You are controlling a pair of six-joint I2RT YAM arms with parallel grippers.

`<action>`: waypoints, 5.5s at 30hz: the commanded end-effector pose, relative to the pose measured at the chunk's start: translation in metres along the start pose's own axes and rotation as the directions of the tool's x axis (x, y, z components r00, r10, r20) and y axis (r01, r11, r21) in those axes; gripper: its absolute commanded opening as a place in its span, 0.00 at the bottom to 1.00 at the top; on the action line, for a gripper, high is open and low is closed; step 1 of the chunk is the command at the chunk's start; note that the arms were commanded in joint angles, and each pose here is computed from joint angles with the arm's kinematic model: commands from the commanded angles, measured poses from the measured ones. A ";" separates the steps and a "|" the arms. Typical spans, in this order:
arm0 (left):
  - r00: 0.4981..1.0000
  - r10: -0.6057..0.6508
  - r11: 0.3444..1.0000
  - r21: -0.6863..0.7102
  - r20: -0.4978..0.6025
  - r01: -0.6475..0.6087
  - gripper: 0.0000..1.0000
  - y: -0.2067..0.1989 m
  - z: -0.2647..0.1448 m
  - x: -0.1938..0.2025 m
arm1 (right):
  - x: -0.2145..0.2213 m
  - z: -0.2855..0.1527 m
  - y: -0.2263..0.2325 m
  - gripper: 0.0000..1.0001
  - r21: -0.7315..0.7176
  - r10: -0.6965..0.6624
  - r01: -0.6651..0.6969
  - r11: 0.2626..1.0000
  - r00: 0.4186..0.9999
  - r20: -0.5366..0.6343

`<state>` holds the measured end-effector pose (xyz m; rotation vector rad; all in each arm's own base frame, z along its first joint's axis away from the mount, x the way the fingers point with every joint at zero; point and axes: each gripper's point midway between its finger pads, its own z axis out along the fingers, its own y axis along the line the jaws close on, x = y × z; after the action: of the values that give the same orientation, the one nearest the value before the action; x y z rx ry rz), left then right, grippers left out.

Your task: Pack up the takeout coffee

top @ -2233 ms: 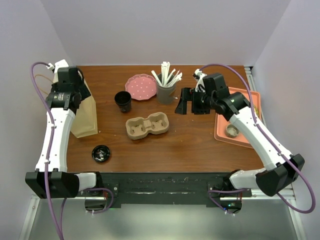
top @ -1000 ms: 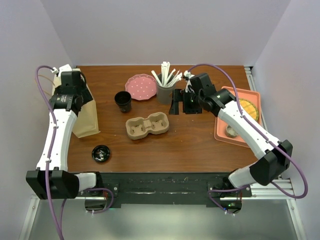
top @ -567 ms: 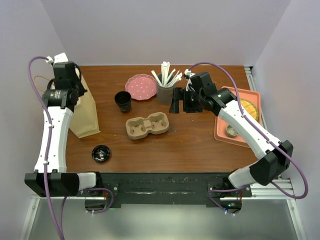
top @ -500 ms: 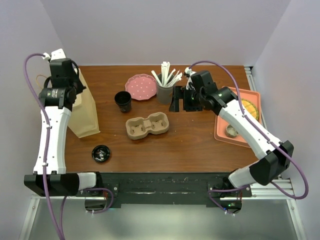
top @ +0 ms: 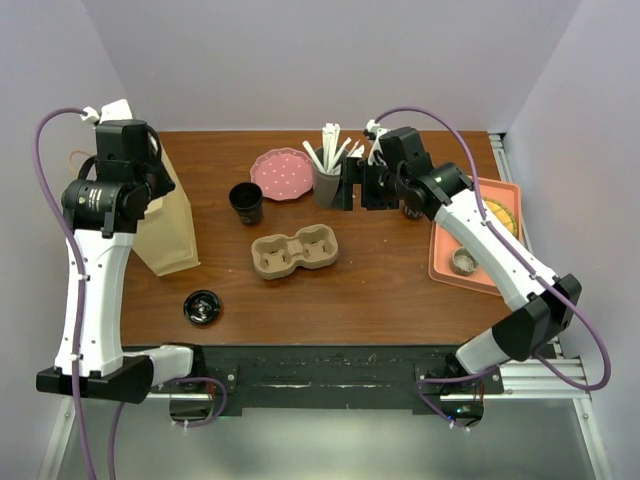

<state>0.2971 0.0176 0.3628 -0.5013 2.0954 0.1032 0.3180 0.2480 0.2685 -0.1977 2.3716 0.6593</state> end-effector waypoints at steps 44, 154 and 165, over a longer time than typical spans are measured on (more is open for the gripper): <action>0.983 -0.170 0.977 0.143 0.072 0.159 0.00 -0.025 0.034 -0.091 | -0.021 -0.011 0.066 0.89 -0.260 -0.034 0.055 0.964 0.996 0.083; 0.878 0.474 0.173 0.985 -0.067 -0.018 0.00 -0.257 -0.215 0.158 | 0.044 -0.130 0.051 0.79 -0.140 -0.330 0.341 0.930 0.939 0.098; 0.873 0.486 0.149 0.988 -0.050 -0.026 0.00 -0.256 -0.217 0.160 | 0.071 -0.109 0.049 0.68 -0.204 -0.388 0.383 0.901 0.921 0.017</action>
<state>0.1535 -0.3204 0.3637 0.7062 2.1501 -1.1817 0.1889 0.2347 0.3255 -0.6914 2.1809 0.7019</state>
